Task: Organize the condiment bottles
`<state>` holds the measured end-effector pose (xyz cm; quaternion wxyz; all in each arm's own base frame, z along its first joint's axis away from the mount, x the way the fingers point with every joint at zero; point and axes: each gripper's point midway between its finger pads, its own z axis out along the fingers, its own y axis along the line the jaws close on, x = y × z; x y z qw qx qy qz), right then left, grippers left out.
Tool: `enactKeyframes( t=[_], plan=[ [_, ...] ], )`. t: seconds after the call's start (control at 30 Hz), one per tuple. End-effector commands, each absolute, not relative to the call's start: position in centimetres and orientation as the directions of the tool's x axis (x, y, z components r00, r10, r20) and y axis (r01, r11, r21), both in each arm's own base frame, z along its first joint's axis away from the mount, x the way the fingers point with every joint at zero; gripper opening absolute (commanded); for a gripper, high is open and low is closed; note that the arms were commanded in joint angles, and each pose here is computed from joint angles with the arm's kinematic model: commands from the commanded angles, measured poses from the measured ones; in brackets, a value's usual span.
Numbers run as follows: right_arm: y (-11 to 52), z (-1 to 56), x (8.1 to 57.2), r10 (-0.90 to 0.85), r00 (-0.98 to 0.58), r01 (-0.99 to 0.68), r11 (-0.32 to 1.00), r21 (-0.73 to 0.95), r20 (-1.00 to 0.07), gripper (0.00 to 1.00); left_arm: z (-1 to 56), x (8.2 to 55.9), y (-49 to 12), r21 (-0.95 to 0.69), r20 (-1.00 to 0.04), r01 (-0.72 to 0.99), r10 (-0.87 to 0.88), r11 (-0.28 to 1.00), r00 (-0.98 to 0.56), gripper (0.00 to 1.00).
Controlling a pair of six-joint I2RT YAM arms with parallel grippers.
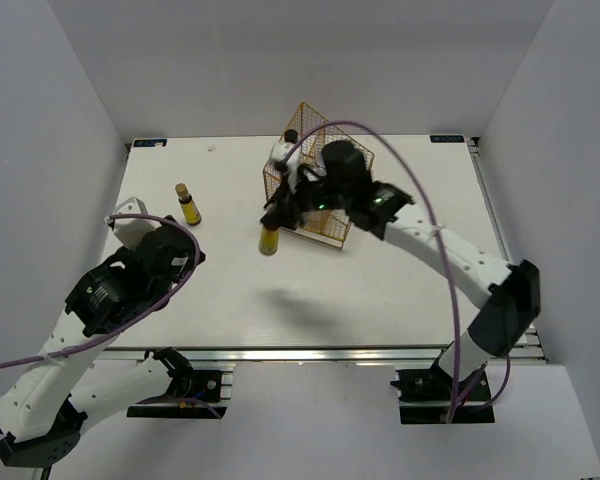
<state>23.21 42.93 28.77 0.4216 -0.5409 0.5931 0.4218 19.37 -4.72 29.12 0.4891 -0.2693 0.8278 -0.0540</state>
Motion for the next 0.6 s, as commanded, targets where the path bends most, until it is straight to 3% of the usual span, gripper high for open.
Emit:
enactKeyframes(
  t=[0.0,0.17,0.33,0.57],
  plan=[
    [38.8,37.3,23.2,-0.171,0.027,-0.998,0.049,-0.035,-0.985,0.00,29.0,20.6,-6.0,-0.383,-0.773,-0.388,-0.521,0.838,-0.362,0.78],
    [33.9,40.8,25.8,-0.136,0.012,-0.983,0.180,-0.037,-0.991,0.00,28.7,21.4,-6.9,-0.355,-0.782,-0.368,-0.489,0.859,-0.386,0.78],
    [26.9,43.4,33.0,-0.083,-0.008,-0.908,0.418,-0.027,-0.997,0.00,28.7,21.9,-7.4,-0.335,-0.789,-0.357,-0.467,0.872,-0.400,0.81],
    [18.9,41.4,42.6,-0.084,-0.087,-0.776,0.630,0.014,-0.993,0.00,27.2,22.5,-8.5,-0.279,-0.787,-0.336,-0.415,0.899,-0.456,0.87]
  ],
)
